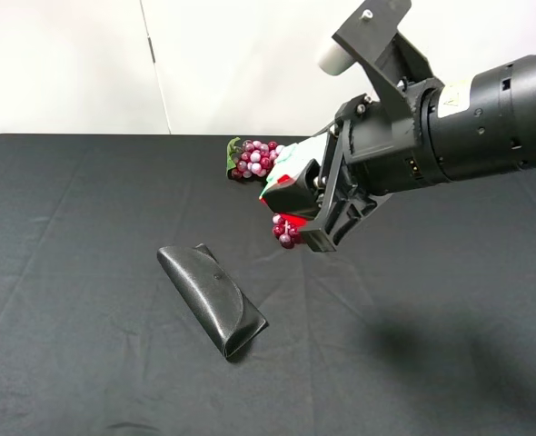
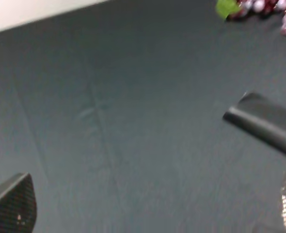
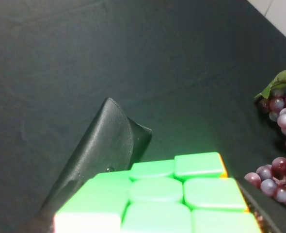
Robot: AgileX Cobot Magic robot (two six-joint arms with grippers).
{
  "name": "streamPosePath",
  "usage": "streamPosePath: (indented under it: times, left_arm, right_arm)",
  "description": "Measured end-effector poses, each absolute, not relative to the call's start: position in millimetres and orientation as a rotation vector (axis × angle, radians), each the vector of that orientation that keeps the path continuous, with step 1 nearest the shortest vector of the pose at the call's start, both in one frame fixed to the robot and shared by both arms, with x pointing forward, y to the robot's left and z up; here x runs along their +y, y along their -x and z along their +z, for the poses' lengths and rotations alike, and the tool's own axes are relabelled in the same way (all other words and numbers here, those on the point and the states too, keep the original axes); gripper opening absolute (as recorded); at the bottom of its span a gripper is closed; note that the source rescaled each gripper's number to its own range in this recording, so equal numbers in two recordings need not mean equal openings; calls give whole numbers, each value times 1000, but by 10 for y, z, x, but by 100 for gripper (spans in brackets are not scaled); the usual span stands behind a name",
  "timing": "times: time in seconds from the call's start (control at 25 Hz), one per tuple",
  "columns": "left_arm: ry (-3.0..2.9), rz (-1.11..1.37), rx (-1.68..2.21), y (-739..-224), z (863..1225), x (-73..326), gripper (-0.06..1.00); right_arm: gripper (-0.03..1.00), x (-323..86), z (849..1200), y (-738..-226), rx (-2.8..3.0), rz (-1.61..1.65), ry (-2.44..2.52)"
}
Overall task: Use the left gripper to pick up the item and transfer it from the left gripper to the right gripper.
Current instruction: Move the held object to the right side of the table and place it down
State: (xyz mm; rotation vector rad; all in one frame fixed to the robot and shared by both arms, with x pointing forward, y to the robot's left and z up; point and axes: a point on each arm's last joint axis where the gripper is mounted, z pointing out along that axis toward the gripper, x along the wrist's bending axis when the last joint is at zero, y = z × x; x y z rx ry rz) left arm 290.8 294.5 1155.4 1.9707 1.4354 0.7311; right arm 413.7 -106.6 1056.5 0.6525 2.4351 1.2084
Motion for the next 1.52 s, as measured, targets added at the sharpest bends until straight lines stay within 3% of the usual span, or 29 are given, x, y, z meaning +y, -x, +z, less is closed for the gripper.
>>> streamPosePath:
  times: [0.4,0.92,1.52]
  left_arm:
    - [-1933,627,1429,-2417,10711,3069,100]
    - [-1884,579,1378,-2332,10406,3043,97]
    - [-1864,554,1354,-2321,10413,3018,97]
  right_arm:
    - [0,-1066,10565,-4137,2434,1210,-657]
    - [0,-1066,10565,-4137,2434,1214,-665]
    - [0,-1066,10561,-4132,2441,1219,-693]
